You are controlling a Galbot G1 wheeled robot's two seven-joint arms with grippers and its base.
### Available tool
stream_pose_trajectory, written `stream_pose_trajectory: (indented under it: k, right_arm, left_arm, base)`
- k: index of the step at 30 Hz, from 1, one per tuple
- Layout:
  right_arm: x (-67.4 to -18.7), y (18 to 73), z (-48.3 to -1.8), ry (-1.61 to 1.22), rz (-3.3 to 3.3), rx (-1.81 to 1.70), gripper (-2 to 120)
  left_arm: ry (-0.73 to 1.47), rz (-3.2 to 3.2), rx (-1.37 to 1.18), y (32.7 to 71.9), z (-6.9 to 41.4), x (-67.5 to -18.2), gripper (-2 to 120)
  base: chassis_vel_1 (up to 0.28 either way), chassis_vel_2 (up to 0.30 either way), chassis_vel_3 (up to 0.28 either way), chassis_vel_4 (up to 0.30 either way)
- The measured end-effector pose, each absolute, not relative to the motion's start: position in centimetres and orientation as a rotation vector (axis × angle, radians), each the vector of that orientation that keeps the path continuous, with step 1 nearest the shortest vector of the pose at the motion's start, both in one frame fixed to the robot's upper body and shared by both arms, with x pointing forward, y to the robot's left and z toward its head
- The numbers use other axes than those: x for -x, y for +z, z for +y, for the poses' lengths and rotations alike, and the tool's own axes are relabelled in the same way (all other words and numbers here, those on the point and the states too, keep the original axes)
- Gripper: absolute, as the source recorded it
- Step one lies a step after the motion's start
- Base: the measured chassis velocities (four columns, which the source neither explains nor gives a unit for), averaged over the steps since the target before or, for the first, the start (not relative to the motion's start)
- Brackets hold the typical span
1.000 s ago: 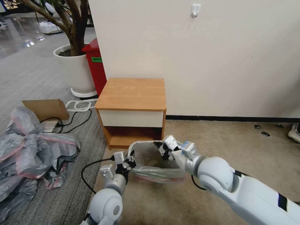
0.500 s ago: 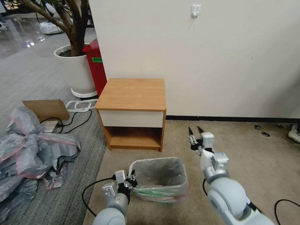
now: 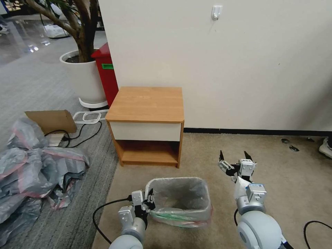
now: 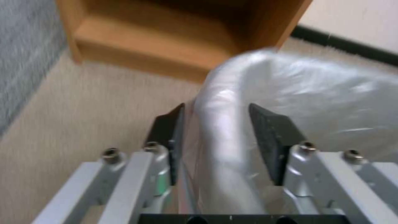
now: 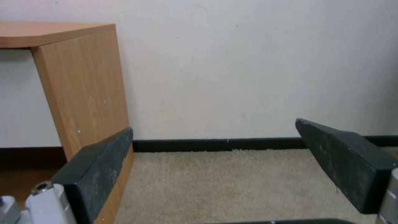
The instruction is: Pick up the garbage bag from the table and place it over the trash can.
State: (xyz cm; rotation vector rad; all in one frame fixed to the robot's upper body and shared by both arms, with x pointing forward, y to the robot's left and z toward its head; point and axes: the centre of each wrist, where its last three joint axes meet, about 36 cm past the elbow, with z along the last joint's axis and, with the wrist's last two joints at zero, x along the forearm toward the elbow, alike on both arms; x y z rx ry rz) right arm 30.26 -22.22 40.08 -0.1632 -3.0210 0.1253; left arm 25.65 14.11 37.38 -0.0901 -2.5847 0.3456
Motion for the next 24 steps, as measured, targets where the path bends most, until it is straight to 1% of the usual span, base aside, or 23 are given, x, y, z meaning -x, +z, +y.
stream_pose_trajectory:
  k: [1, 2, 3, 4, 5, 8, 9, 11, 13, 14, 15, 16, 17, 18, 21, 22, 23, 24]
  right_arm:
    - [-30.3, 40.0, -22.2, 0.123, -3.021, 0.163, 100]
    - [-30.3, 40.0, -22.1, 0.121, -3.021, 0.162, 100]
    - [-30.3, 39.9, -22.0, 0.117, -3.022, 0.16, 100]
    - [-30.3, 39.9, -22.0, 0.117, -3.022, 0.16, 100]
    - [-30.3, 39.8, -22.0, 0.114, -3.024, 0.158, 100]
    - [-30.1, 39.5, -21.9, 0.097, -3.033, 0.15, 100]
    - [-30.1, 39.5, -21.9, 0.097, -3.033, 0.15, 100]
    - [-29.7, 39.2, -22.1, 0.079, -3.038, 0.152, 100]
    - [-29.5, 39.0, -22.4, 0.069, -3.038, 0.155, 100]
    - [-28.9, 38.8, -22.8, 0.045, -3.037, 0.155, 100]
    - [-28.4, 38.7, -23.1, 0.025, -3.04, 0.155, 100]
    - [-27.8, 38.6, -23.4, 0.01, -3.043, 0.151, 100]
    - [-26.7, 38.3, -24.0, -0.009, -3.042, 0.138, 100]
    - [-26.7, 38.3, -24.0, -0.009, -3.042, 0.138, 100]
    - [-24.5, 37.8, -25.1, -0.028, -3.05, 0.099, 100]
    - [-24.0, 37.6, -25.3, -0.031, -3.055, 0.098, 100]
    - [-24.0, 37.6, -25.3, -0.031, -3.055, 0.098, 100]
    - [-23.4, 37.4, -25.6, -0.036, -3.065, 0.1, 100]
  left_arm:
    - [0.349, -2.591, 0.093, 37.6, 14.1, -25.7, 49]
    - [0.352, -2.597, 0.095, 37.8, 14.1, -25.7, 50]
    - [0.36, -2.607, 0.098, 38.2, 14.1, -25.7, 57]
    - [0.36, -2.607, 0.098, 38.2, 14.1, -25.7, 57]
    - [0.365, -2.612, 0.099, 38.5, 14.2, -25.7, 60]
    - [0.387, -2.64, 0.101, 39.2, 14.4, -25.6, 75]
    - [0.387, -2.64, 0.101, 39.2, 14.4, -25.6, 75]
    - [0.385, -2.704, 0.09, 39.9, 15.5, -25.7, 85]
    - [0.367, -2.744, 0.087, 40.2, 16.3, -25.8, 87]
    - [0.302, -2.818, 0.1, 40.7, 17.9, -25.8, 93]
    - [0.243, -2.866, 0.111, 41.0, 19.0, -25.7, 98]
    - [0.178, -2.907, 0.121, 41.1, 20.1, -25.5, 99]
    - [0.052, -2.969, 0.134, 41.4, 22.0, -25.2, 99]
    - [0.052, -2.969, 0.134, 41.4, 22.0, -25.2, 99]
    - [-0.179, -3.034, 0.155, 42.3, 25.6, -24.3, 100]
    - [-0.234, -3.043, 0.152, 42.7, 26.6, -24.0, 100]
    - [-0.234, -3.043, 0.152, 42.7, 26.6, -24.0, 100]
    - [-0.294, -3.047, 0.144, 43.1, 27.6, -23.7, 100]
  base:
    - [0.0, 0.0, 0.0, 0.0]
    - [0.0, 0.0, 0.0, 0.0]
    - [0.0, 0.0, 0.0, 0.0]
    - [0.0, 0.0, 0.0, 0.0]
    - [0.0, 0.0, 0.0, 0.0]
    - [0.0, 0.0, 0.0, 0.0]
    - [0.0, 0.0, 0.0, 0.0]
    - [0.0, 0.0, 0.0, 0.0]
    - [0.0, 0.0, 0.0, 0.0]
    - [0.0, 0.0, 0.0, 0.0]
    - [0.0, 0.0, 0.0, 0.0]
    - [0.0, 0.0, 0.0, 0.0]
    - [0.0, 0.0, 0.0, 0.0]
    - [0.0, 0.0, 0.0, 0.0]
    - [0.0, 0.0, 0.0, 0.0]
    - [0.0, 0.0, 0.0, 0.0]
    - [0.0, 0.0, 0.0, 0.0]
    - [0.0, 0.0, 0.0, 0.0]
